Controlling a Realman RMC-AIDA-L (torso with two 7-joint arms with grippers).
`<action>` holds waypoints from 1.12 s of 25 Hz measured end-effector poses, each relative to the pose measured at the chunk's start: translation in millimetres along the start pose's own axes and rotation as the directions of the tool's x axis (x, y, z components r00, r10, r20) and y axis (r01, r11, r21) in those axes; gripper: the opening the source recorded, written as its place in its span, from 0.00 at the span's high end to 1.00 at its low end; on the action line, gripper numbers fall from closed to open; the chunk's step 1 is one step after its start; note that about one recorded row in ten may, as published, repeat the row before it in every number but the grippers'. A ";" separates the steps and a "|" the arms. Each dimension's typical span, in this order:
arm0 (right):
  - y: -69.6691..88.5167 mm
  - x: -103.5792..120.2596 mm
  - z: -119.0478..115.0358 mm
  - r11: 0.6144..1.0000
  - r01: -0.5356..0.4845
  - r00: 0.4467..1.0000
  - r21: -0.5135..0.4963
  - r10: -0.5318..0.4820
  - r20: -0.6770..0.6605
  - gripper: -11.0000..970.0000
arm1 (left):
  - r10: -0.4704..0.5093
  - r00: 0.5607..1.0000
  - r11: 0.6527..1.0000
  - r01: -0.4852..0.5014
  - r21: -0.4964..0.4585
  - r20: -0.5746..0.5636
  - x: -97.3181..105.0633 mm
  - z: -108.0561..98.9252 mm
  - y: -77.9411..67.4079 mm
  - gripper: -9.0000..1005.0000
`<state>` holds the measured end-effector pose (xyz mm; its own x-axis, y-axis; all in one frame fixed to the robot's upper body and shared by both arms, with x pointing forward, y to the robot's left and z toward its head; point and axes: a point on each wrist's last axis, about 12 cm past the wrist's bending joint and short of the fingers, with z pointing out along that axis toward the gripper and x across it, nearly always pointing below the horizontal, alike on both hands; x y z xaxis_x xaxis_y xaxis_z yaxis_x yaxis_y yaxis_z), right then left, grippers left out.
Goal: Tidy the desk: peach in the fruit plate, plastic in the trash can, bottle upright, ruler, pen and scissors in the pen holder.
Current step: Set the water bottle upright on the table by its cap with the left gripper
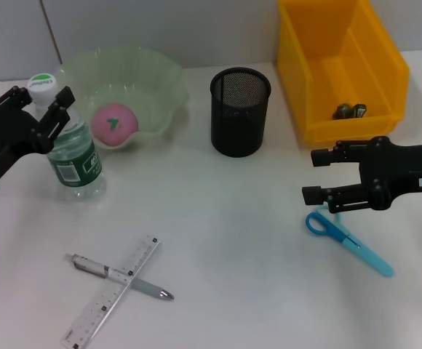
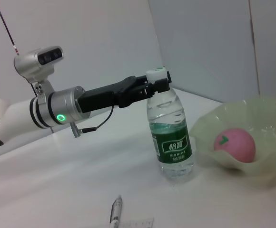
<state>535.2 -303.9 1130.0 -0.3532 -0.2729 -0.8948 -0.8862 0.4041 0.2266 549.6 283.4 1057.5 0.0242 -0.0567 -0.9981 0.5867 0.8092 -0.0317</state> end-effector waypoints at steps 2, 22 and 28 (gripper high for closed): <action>-0.3 -0.4 0.0 1.000 0.001 1.000 0.000 -0.001 -0.002 0.17 | 0.005 1.000 1.000 -0.005 -0.001 -0.001 0.5 -0.1 -0.3 0.53; -2.8 -2.8 -0.6 1.000 0.006 1.000 0.002 -0.006 -0.005 0.17 | 0.050 0.999 0.999 -0.050 0.006 -0.005 6.0 1.3 -7.5 0.52; -2.7 -3.5 0.1 1.000 0.007 1.000 -0.002 -0.007 -0.006 0.17 | 0.034 0.999 0.999 -0.034 -0.015 -0.009 7.8 0.6 -6.8 0.51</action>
<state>538.9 -303.9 1132.5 -0.3485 -0.2813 -0.8941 -0.8895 0.3999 0.2209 546.3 277.0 1049.9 0.0373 -0.0241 -0.9990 0.5735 0.8192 0.0016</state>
